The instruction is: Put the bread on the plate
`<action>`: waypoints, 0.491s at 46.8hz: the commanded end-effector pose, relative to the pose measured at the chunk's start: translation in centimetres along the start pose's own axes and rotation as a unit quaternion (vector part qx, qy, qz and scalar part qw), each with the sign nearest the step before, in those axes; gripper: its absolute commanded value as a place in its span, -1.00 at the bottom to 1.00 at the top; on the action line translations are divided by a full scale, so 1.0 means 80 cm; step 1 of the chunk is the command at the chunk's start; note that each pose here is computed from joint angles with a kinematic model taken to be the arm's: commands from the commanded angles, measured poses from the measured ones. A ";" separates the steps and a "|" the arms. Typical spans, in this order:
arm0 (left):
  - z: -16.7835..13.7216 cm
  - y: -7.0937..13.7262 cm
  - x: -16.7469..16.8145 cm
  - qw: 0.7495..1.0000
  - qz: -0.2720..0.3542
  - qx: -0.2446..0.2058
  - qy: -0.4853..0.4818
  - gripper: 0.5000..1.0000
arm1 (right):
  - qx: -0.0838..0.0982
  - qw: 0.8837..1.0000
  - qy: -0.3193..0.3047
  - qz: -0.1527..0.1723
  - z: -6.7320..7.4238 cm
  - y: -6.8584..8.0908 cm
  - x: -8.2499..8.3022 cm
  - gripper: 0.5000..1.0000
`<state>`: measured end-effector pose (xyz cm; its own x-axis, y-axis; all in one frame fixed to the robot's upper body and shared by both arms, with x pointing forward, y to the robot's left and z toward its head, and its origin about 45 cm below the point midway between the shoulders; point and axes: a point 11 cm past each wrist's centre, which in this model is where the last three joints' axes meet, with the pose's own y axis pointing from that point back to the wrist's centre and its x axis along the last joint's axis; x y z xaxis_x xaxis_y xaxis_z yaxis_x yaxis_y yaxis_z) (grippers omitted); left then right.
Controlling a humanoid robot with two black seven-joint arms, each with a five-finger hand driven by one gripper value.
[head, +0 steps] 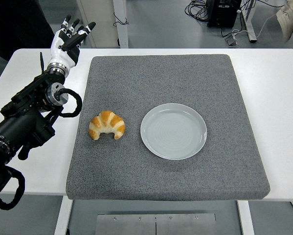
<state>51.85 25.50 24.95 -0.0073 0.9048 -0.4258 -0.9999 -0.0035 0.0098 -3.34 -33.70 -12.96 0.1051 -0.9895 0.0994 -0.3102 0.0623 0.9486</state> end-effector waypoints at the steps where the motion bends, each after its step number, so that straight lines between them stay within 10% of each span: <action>1: -0.001 0.000 0.000 1.000 0.000 0.001 0.000 0.88 | 0.000 1.000 0.000 0.000 0.000 0.000 0.000 1.00; 23: -0.002 0.001 0.001 1.000 -0.004 0.005 -0.006 0.88 | 0.000 1.000 0.000 0.000 0.001 0.000 0.000 1.00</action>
<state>51.77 25.41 24.78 -0.0007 0.9077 -0.4197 -0.9999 0.0044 0.0112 -3.36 -33.70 -12.96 0.1051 -0.9895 0.0994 -0.3099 0.0624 0.9487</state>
